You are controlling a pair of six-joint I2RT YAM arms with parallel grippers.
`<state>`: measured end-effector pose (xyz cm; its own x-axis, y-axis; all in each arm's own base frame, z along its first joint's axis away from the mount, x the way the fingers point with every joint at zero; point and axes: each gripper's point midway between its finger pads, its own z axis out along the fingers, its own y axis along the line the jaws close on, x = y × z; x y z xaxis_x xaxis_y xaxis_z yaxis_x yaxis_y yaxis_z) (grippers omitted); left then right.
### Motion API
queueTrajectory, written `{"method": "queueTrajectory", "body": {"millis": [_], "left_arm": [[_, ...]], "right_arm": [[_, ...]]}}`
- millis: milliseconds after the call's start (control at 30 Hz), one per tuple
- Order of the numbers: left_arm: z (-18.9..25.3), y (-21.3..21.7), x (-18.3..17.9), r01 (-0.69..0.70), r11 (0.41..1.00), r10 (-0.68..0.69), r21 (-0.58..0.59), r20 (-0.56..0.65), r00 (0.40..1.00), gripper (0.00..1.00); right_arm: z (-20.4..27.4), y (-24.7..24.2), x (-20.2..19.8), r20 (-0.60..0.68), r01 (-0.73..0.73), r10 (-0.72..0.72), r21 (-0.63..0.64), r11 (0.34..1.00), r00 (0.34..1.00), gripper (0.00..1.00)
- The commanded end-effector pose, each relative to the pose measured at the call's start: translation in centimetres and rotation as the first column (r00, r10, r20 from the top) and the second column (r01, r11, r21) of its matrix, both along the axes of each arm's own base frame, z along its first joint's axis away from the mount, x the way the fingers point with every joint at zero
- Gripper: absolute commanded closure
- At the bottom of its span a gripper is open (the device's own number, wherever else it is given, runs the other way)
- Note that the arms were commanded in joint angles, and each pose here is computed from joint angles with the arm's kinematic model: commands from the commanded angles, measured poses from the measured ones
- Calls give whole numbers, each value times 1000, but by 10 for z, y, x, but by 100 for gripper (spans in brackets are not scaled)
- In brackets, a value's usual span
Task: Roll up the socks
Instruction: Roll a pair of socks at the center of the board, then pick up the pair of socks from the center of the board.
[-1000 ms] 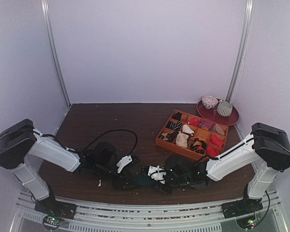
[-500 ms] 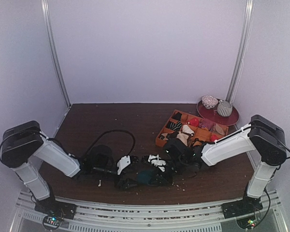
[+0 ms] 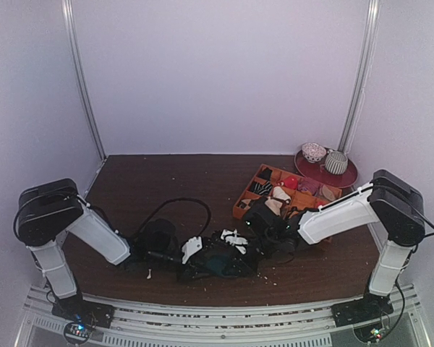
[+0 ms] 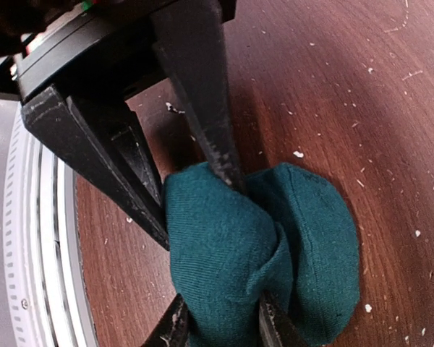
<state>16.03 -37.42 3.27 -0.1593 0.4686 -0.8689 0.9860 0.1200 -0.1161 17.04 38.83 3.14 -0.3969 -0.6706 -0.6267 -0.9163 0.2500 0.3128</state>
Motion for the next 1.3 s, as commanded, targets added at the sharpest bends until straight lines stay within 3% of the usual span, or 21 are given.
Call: {"method": "queueTrajectory", "body": {"millis": [0, 133, 200, 367, 500, 567, 600, 633, 667, 700, 1267], "left_arm": [[1, -10, -6, 43, 999, -44, -15, -39, 998, 76], [-16, -6, -10, 30, 999, -27, 33, -106, 994, 87], [-22, -3, -12, 28, 998, -21, 50, -136, 991, 100], [-44, 4, -15, -2, 993, 25, 114, -205, 978, 100], [-59, 13, -20, -15, 989, 52, 145, -251, 966, 100], [-65, 16, -22, -18, 987, 62, 163, -272, 960, 100], [-68, 18, -24, -17, 985, 65, 170, -282, 957, 100], [-70, 20, -25, -17, 985, 68, 174, -288, 955, 100], [-72, 21, -26, -17, 984, 69, 178, -293, 954, 100], [-73, 22, -26, -18, 983, 73, 182, -297, 952, 100], [-83, 26, -30, -3, 975, 76, 223, -322, 944, 100]], "right_arm": [[-58, -45, -12, -85, 43, -67, -264, 964, 994, 72], [-55, -41, -7, -78, 45, -68, -263, 964, 995, 71], [-55, -40, -7, -76, 46, -68, -262, 964, 995, 71], [-45, -38, 1, -48, 82, -96, -240, 967, 994, 58], [4, -33, 26, 105, 172, -162, -94, 981, 981, 51], [43, -33, 35, 207, 197, -203, 50, 979, 957, 41], [66, -32, 37, 248, 195, -226, 142, 970, 942, 28], [83, -32, 33, 273, 169, -225, 214, 962, 935, 22], [93, -33, 31, 288, 154, -226, 251, 956, 931, 7], [98, -33, 32, 284, 160, -236, 267, 950, 929, 1], [32, -11, 28, 85, 95, -114, 204, 974, 990, 0]]}}
